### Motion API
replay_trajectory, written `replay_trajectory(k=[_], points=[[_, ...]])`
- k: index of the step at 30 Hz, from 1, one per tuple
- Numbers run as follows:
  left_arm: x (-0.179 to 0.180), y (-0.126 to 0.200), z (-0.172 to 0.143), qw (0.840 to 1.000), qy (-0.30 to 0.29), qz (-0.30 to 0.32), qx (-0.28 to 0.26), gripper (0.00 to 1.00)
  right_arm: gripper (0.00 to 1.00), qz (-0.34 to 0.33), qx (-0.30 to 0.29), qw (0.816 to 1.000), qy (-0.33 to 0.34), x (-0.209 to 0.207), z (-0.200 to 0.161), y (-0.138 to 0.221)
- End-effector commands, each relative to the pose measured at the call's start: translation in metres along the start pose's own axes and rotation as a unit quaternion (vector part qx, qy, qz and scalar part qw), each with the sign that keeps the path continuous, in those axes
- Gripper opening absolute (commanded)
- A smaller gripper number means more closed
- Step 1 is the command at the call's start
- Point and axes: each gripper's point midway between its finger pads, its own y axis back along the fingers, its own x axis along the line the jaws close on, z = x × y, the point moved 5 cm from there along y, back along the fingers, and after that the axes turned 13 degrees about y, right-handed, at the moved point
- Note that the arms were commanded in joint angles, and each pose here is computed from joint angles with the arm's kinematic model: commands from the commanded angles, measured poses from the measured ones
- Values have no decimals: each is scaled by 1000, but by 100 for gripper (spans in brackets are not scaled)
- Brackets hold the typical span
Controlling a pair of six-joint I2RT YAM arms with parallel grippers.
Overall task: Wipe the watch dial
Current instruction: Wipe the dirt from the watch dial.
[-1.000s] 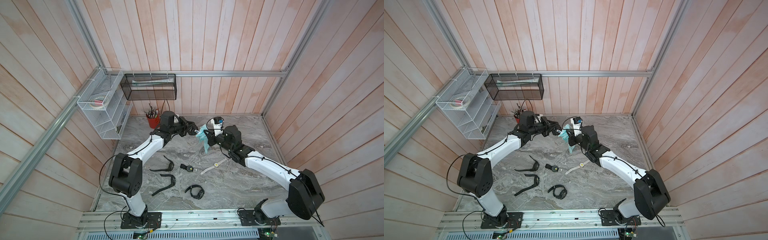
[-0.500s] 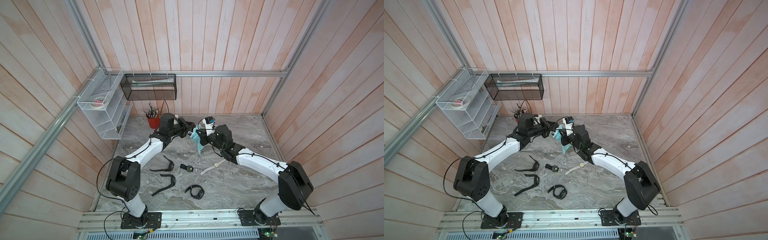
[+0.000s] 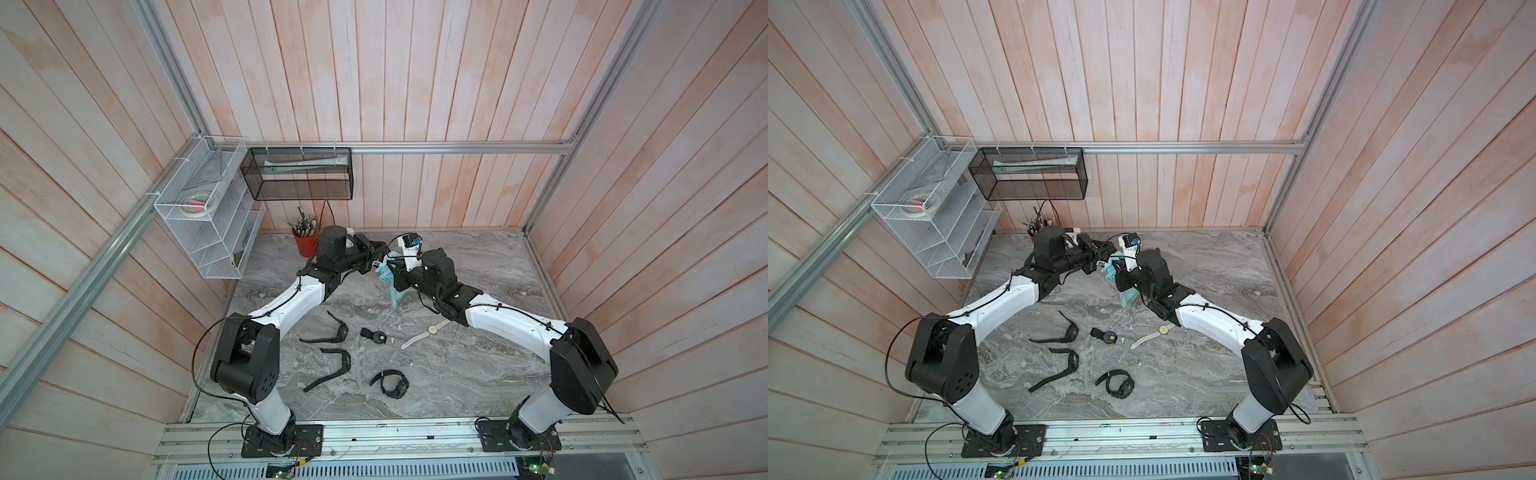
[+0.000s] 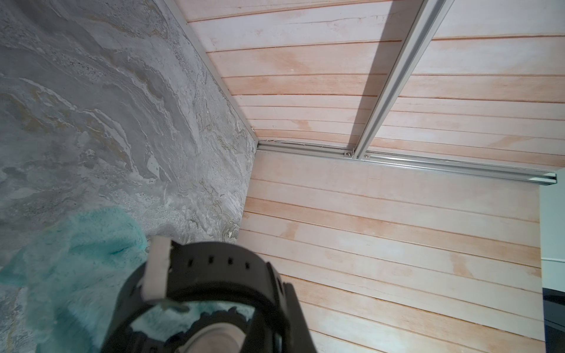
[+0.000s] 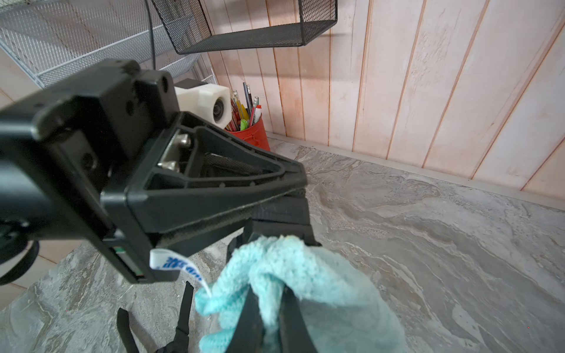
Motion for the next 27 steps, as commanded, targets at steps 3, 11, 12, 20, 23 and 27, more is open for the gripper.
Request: replay_trajectory(k=[3,11,12,20,23,27], points=[[-30,12,-23,998,-23,-47,31,0,0,63,-16,998,7,28,12,2],[-15,9,-31,998,-14,-32,49,0,0,-26,-65,998,-13,2,29,7],[-15,9,-31,998,-14,-31,51,0,0,-41,-60,997,-15,-4,28,5],[-19,9,-33,998,-20,-36,55,0,0,-113,-15,993,-25,-29,9,2],[-20,8,-33,997,-19,-39,57,0,0,-119,2,993,-23,-32,3,1],[-24,6,-32,997,-22,-43,56,0,0,-80,24,996,-16,-22,-7,-4]])
